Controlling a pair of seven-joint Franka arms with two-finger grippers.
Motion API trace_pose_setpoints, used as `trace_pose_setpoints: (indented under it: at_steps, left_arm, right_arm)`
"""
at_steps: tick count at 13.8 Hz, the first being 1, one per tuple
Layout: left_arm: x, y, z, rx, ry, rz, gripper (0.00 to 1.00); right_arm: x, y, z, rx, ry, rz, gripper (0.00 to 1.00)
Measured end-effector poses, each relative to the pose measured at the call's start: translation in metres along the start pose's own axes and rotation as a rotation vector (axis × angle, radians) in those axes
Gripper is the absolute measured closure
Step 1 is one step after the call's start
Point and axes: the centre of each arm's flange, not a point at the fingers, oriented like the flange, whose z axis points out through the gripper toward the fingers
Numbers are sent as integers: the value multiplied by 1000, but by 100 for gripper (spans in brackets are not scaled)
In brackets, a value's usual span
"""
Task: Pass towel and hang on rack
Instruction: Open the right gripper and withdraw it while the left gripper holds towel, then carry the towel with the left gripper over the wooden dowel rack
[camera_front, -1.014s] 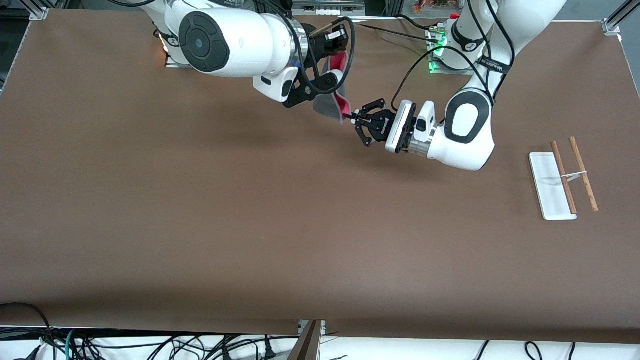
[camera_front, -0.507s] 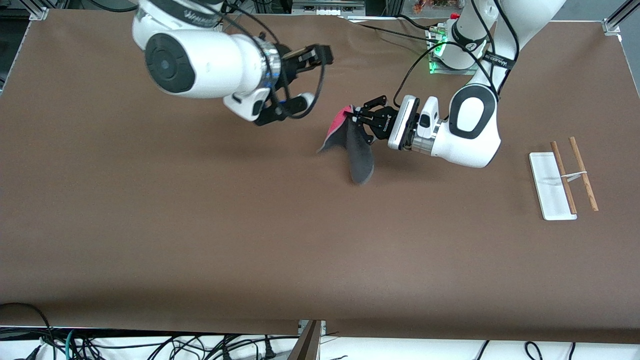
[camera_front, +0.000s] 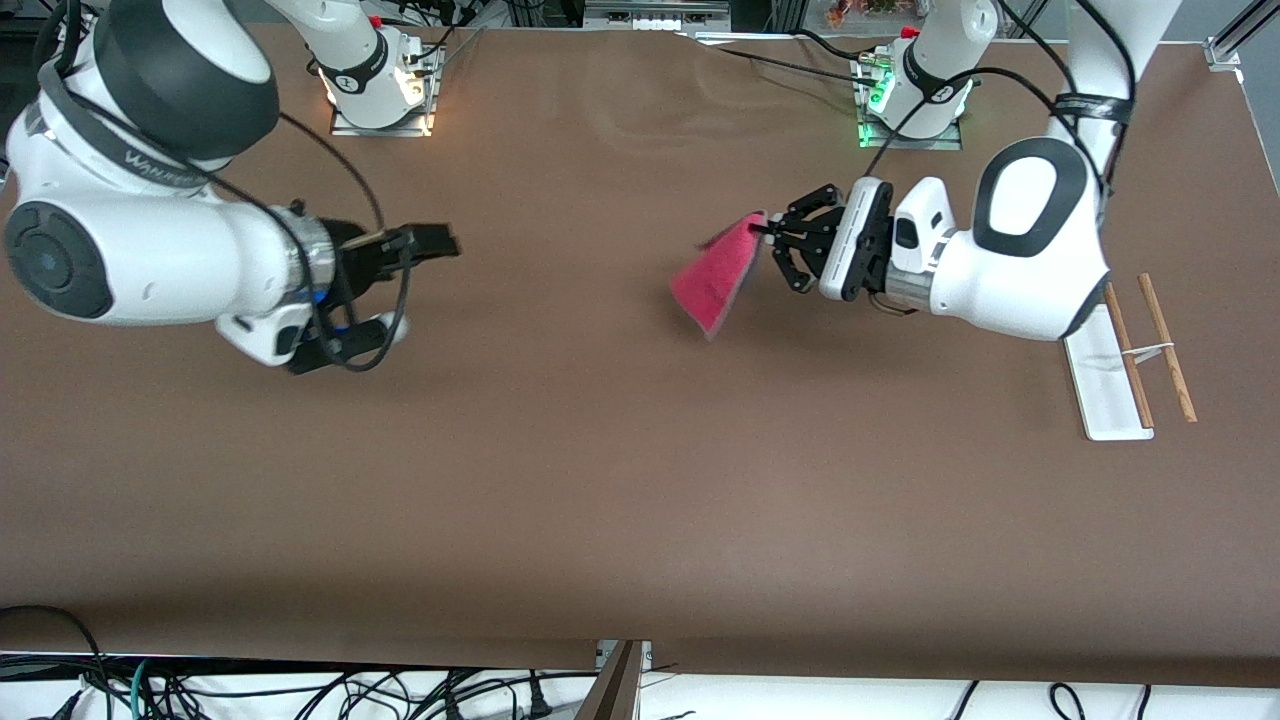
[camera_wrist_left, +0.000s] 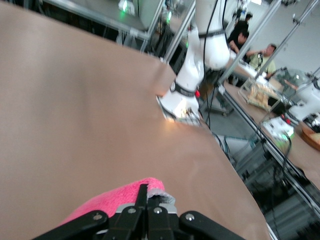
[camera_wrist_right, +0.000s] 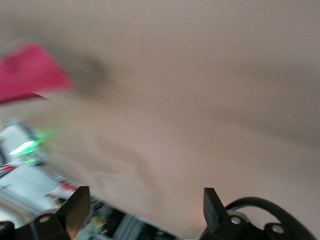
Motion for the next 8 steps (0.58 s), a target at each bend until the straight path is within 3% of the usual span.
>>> trace_pose_setpoints:
  at_steps: [3,8]
  left_arm:
    - [-22,3,-15,-12,-111,-26,98]
    - [-101,16,-101,-7,-221,-144,98]
  right_arm:
    - [-14,24,-21,-108,39,-27,0]
    - [-81,84,-58,-198,162,51,0]
